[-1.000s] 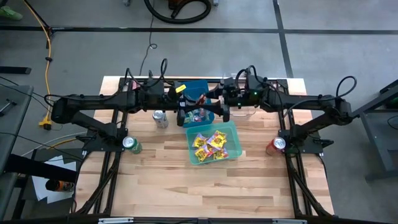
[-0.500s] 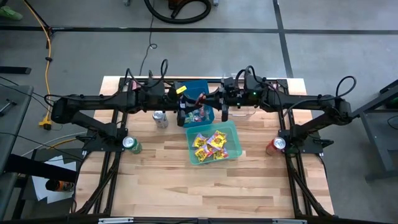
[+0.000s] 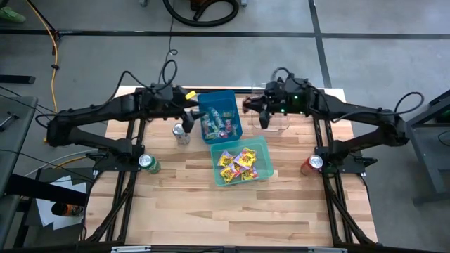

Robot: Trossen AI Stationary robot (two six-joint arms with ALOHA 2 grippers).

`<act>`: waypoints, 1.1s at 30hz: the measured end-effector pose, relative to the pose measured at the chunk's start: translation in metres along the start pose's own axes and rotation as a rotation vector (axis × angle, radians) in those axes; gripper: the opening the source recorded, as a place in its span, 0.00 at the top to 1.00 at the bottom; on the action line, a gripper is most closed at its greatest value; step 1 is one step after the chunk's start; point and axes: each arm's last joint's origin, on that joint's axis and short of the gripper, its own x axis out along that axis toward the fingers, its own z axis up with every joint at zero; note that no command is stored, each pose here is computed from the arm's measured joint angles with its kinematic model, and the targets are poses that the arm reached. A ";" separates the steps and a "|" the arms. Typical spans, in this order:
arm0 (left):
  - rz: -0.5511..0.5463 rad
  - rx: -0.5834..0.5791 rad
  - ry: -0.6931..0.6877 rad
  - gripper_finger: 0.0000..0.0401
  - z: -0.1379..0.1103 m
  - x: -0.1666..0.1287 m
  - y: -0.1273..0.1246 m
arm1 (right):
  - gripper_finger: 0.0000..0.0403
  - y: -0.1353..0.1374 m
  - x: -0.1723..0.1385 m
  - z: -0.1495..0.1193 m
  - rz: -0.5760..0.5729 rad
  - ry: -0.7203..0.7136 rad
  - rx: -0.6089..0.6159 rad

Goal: Sort candy
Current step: Put the brown candy into the transparent bin

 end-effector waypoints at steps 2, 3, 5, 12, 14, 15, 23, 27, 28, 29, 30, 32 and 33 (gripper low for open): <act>0.037 0.000 0.023 0.42 -0.003 -0.001 0.003 | 0.95 -0.011 -0.001 -0.010 -0.091 0.112 0.004; 0.045 -0.001 0.026 0.42 -0.003 -0.001 0.004 | 0.95 -0.016 -0.001 -0.016 -0.128 0.171 0.000; 0.046 -0.003 0.023 0.42 -0.004 0.000 0.004 | 0.95 -0.028 0.002 -0.029 -0.183 0.243 0.001; -0.008 -0.112 0.003 0.42 -0.033 0.017 0.003 | 0.95 -0.085 0.006 -0.105 -0.389 0.394 0.208; -0.007 -0.139 0.019 0.42 -0.039 0.018 0.003 | 0.95 -0.098 0.004 -0.118 -0.444 0.397 0.293; -0.004 -0.146 0.027 0.42 -0.042 0.018 0.004 | 0.94 -0.103 0.003 -0.121 -0.468 0.386 0.336; -0.003 -0.150 -0.005 0.42 -0.041 0.016 0.005 | 0.78 -0.125 -0.006 -0.133 -0.554 0.363 0.498; -0.004 -0.147 -0.010 0.42 -0.040 0.016 0.005 | 0.61 -0.125 -0.005 -0.131 -0.546 0.353 0.499; -0.005 -0.147 -0.010 0.42 -0.040 0.016 0.005 | 0.56 -0.125 -0.005 -0.131 -0.545 0.350 0.502; -0.005 -0.147 -0.010 0.42 -0.040 0.016 0.005 | 0.52 -0.125 -0.005 -0.131 -0.546 0.350 0.504; -0.005 -0.149 -0.010 0.42 -0.040 0.016 0.005 | 0.48 -0.125 -0.005 -0.131 -0.546 0.352 0.501; -0.003 -0.155 -0.010 0.42 -0.039 0.015 0.005 | 0.40 -0.125 -0.006 -0.130 -0.545 0.349 0.499; -0.001 -0.157 -0.017 0.42 -0.036 0.014 0.005 | 0.38 -0.125 -0.006 -0.130 -0.539 0.345 0.503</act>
